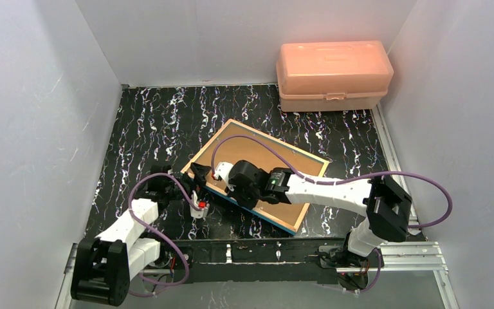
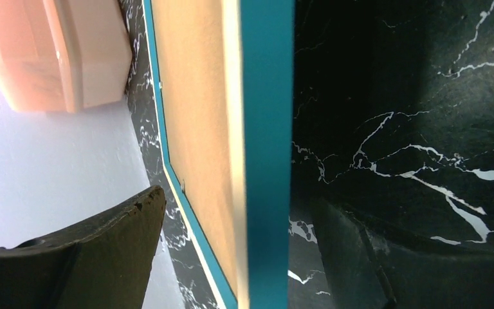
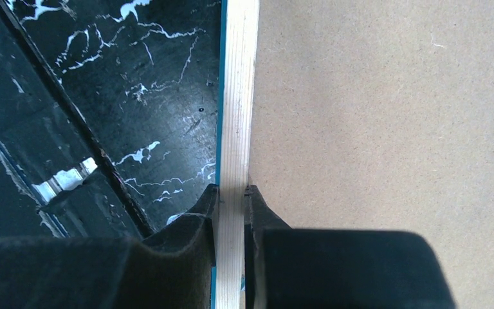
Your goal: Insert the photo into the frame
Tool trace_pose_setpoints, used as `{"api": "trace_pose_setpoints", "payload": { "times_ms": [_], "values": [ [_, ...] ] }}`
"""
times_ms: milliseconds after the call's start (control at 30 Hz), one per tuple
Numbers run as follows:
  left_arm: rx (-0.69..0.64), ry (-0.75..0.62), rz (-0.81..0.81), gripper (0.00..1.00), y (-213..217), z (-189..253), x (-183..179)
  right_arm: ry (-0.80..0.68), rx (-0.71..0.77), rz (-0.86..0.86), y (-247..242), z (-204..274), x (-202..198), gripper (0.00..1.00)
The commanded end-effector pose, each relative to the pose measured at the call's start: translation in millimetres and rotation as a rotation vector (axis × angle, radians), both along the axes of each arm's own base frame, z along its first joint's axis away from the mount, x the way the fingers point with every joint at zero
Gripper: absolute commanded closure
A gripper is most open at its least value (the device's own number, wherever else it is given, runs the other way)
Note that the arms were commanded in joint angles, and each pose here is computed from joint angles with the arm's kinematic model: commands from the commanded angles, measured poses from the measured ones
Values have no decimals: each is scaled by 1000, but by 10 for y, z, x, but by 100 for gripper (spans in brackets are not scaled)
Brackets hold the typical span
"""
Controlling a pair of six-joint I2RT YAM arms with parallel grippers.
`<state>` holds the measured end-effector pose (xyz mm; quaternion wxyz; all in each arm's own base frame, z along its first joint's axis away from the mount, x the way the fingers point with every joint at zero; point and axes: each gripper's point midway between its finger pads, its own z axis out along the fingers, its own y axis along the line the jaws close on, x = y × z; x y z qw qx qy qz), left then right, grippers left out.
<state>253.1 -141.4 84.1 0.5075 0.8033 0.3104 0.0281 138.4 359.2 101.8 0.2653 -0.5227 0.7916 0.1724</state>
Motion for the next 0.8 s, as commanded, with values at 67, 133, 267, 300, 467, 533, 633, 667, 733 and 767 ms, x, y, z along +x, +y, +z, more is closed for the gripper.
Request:
{"api": "trace_pose_setpoints", "payload": {
  "times_ms": [67, 133, 267, 300, 467, 533, 633, 667, 733, 767],
  "values": [
    [15, -120, -108, 22, -141, 100, 94, -61, 192, 26, 269, 726, 71, 99],
    [14, -137, -109, 27, -158, 164, 139, -57, 194, 29, 265, 742, 65, 99],
    [-3, -145, -88, 55, -175, 343, 240, -52, 199, 60, 259, 763, 29, 97],
    [-7, -147, -84, 63, -178, 378, 255, -55, 200, 58, 256, 772, 32, 93],
    [-51, -140, -69, 78, -200, 563, 232, -139, 169, 29, 165, 889, 174, 60],
    [-65, -100, -58, 78, -196, 607, 180, -190, 167, 8, 104, 1017, 252, 52],
    [-82, -35, -41, 79, -192, 700, 116, -243, 140, 13, 44, 1155, 298, 43],
    [-87, -18, -37, 79, -192, 728, 93, -263, 126, 18, 28, 1197, 301, 35],
    [-99, 7, -31, 79, -194, 825, 60, -295, 83, 32, -21, 1211, 282, 6],
    [-102, 28, -30, 79, -194, 849, 35, -308, 65, 41, -29, 1216, 266, 2]
  ]
}}
